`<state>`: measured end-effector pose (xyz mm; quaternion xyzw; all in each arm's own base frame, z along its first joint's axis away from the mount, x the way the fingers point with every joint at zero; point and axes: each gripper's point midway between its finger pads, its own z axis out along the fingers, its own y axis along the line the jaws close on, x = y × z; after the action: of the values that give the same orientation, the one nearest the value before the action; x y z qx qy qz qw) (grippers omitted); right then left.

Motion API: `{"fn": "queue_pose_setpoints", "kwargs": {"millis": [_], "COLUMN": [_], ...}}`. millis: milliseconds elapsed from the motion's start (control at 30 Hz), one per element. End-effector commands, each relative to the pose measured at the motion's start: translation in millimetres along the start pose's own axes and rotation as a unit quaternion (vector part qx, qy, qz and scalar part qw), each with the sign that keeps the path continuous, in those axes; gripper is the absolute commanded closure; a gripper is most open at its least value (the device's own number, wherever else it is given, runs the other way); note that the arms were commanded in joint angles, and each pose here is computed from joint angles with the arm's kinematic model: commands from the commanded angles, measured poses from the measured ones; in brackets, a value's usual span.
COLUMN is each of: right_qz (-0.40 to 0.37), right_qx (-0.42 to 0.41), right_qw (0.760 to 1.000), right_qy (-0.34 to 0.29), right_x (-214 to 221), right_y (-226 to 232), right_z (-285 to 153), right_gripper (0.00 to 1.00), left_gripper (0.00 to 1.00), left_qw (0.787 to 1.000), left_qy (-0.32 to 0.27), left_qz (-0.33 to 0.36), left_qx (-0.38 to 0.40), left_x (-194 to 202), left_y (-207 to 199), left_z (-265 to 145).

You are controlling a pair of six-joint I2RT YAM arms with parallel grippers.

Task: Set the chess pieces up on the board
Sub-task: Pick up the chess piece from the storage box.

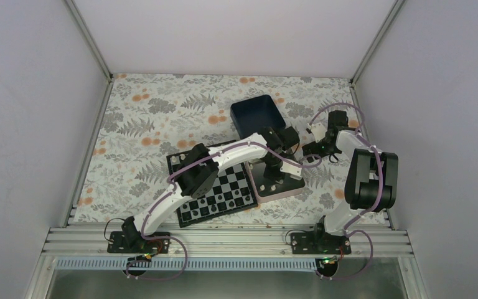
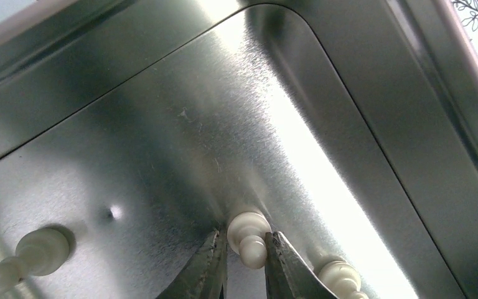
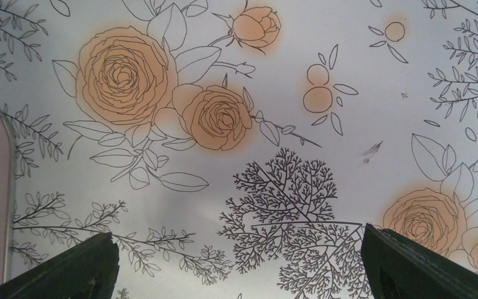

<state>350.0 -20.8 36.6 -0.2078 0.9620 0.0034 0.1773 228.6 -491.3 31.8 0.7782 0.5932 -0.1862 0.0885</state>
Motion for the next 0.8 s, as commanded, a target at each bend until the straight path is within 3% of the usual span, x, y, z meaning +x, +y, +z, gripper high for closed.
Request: {"fn": "queue_pose_setpoints", "kwargs": {"millis": [0,233,467,567,767], "right_qz": [-0.001,-0.003,0.001,0.002,0.004], "right_qx": [-0.003,0.002,0.004,0.002,-0.001], "right_qw": [1.000,1.000,1.000,1.000,1.000], "right_qy": [0.003,0.004,0.004,0.003,0.006], "right_x": [2,1,1,-1,1], "right_y": [3,1,0,0,1], "right_z": [2,2,1,-1,0], "right_gripper": [0.00,0.00,0.00,0.00,0.00], "left_gripper": [0.84,0.84,0.83,0.68,0.59], "left_qw": [0.999,0.992,0.979,0.975,0.980], "left_qy": [-0.021,-0.034,-0.046,-0.045,-0.029], "left_qz": [0.019,0.007,-0.033,-0.033,-0.024], "left_qx": [-0.034,-0.121,-0.196,-0.213,-0.197], "left_x": [-20,-14,29,39,27], "left_y": [4,21,21,16,24], "left_z": [-32,-120,-201,-206,-169]}}
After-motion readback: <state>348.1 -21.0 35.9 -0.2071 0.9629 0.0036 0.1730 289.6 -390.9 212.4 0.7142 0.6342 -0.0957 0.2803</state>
